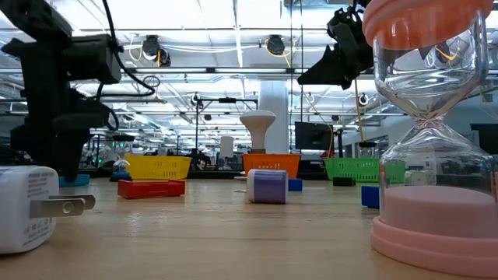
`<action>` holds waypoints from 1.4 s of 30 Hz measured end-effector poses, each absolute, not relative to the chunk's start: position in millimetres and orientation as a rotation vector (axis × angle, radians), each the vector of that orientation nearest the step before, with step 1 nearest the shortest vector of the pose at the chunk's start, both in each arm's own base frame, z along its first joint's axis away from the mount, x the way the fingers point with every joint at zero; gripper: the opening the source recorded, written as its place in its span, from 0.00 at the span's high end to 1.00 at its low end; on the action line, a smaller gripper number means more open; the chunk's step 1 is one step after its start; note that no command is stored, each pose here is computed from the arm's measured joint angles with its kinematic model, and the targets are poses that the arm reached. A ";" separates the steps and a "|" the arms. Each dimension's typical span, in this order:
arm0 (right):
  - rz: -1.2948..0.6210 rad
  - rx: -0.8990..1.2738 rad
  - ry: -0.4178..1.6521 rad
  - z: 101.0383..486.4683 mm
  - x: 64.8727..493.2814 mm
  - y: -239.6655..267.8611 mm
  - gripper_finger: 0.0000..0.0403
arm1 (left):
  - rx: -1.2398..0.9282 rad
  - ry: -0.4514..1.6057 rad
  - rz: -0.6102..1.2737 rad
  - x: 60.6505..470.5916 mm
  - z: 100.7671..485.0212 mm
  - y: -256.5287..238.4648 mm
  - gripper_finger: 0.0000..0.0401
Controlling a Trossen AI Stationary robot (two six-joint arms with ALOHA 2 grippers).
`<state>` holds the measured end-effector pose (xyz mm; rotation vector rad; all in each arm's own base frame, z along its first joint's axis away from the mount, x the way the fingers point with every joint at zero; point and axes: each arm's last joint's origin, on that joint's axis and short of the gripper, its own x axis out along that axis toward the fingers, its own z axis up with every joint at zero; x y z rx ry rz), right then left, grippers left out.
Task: Pick & Place Office items
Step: Put the light blue digital clock into the yellow bin
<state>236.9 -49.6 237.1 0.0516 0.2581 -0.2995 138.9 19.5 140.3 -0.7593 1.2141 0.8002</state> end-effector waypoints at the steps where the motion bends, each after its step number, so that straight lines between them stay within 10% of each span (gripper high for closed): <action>1: -0.300 0.052 0.258 237.1 236.9 -49.6 0.99 | -0.766 1.213 0.791 138.6 138.5 20.2 0.34; 11: -0.300 0.052 0.258 237.2 236.9 -49.6 0.99 | -0.692 1.241 0.718 138.7 138.5 22.4 0.64; 29: -0.300 0.051 0.252 237.7 237.1 -49.7 0.99 | -0.485 0.830 0.747 184.4 297.1 85.5 0.66; 42: -0.300 0.051 0.251 237.8 237.1 -49.7 0.99 | -0.635 0.883 0.868 227.5 257.0 208.3 0.66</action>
